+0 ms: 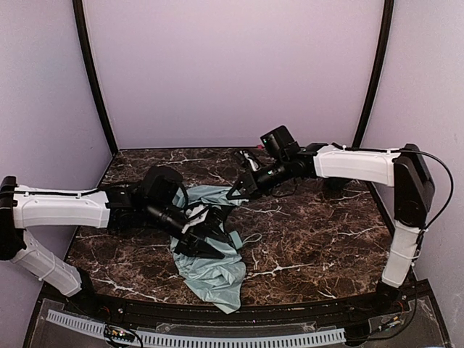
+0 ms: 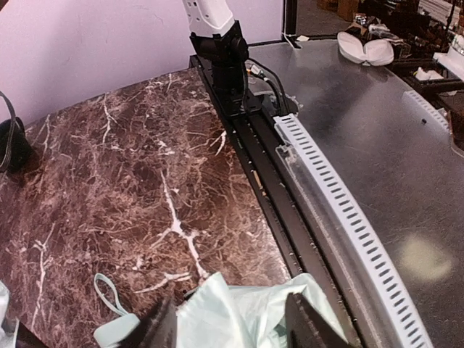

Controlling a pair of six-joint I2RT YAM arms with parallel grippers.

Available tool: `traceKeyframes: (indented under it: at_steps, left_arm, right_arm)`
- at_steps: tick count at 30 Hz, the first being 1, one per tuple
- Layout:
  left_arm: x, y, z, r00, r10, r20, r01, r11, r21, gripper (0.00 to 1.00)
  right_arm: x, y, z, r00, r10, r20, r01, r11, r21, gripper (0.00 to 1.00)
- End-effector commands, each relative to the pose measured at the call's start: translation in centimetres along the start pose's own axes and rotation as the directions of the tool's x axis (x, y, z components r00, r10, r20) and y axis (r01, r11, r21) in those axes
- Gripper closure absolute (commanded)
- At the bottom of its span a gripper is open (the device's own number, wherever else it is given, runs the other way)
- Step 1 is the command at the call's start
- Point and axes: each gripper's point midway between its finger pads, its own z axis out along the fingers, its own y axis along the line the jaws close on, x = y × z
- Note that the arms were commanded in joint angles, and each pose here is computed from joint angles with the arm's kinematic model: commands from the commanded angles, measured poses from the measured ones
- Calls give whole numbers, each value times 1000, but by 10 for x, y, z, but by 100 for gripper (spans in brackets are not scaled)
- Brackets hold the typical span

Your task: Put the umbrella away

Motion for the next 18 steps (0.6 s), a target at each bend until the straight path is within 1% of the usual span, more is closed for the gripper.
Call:
traceKeyframes:
  at_steps: [1, 3, 5, 7, 9, 10, 11, 12, 13, 14, 15, 16, 18]
  left_arm:
    - [-40, -26, -18, 1000, 31, 5, -31, 993, 111, 36]
    - [-61, -32, -36, 996, 75, 38, -78, 992, 98, 25]
    - [-77, -31, -51, 990, 126, 71, -128, 992, 23, 15]
    - [-84, -21, -62, 983, 165, 80, -158, 984, -83, 10]
    - [-76, 0, -71, 992, 111, 63, -98, 978, -182, 10]
    - [-69, 18, -77, 997, 48, 57, -32, 968, -247, 11]
    - [-58, 42, -86, 998, -39, 52, 54, 942, -331, 12]
    - [-42, 68, -96, 989, -139, 51, 147, 891, -430, 15]
    - [-23, 90, -107, 972, -232, 47, 221, 822, -525, 20]
    - [-1, 108, -117, 948, -316, 33, 271, 748, -605, 29]
    - [23, 118, -120, 921, -390, 0, 293, 691, -661, 37]
    - [41, 120, -119, 895, -446, -32, 303, 659, -688, 40]
    - [69, 109, -110, 844, -530, -84, 345, 656, -672, 40]
  right_arm:
    - [-6, -7, -34, 998, -32, 58, 25, 992, 121, 93]
    - [-3, -10, -43, 998, -44, 49, 37, 988, 153, 93]
    - [-2, -12, -49, 998, -47, 45, 39, 984, 175, 93]
    - [-3, -13, -56, 998, -53, 46, 43, 981, 187, 93]
    - [-6, -9, -64, 996, -71, 53, 59, 979, 197, 94]
    - [-7, -8, -67, 996, -76, 53, 64, 978, 201, 94]
    - [-7, -6, -71, 995, -82, 53, 70, 976, 205, 94]
    - [-7, -4, -75, 995, -90, 49, 78, 975, 209, 94]
    - [-6, -3, -78, 994, -98, 46, 87, 974, 211, 94]
    - [-5, -2, -81, 994, -102, 42, 91, 973, 212, 94]
    - [-4, -2, -82, 994, -103, 39, 93, 973, 211, 92]
    - [-1, -4, -82, 994, -103, 34, 93, 972, 214, 89]
    - [4, -12, -81, 996, -91, 16, 85, 969, 234, 83]
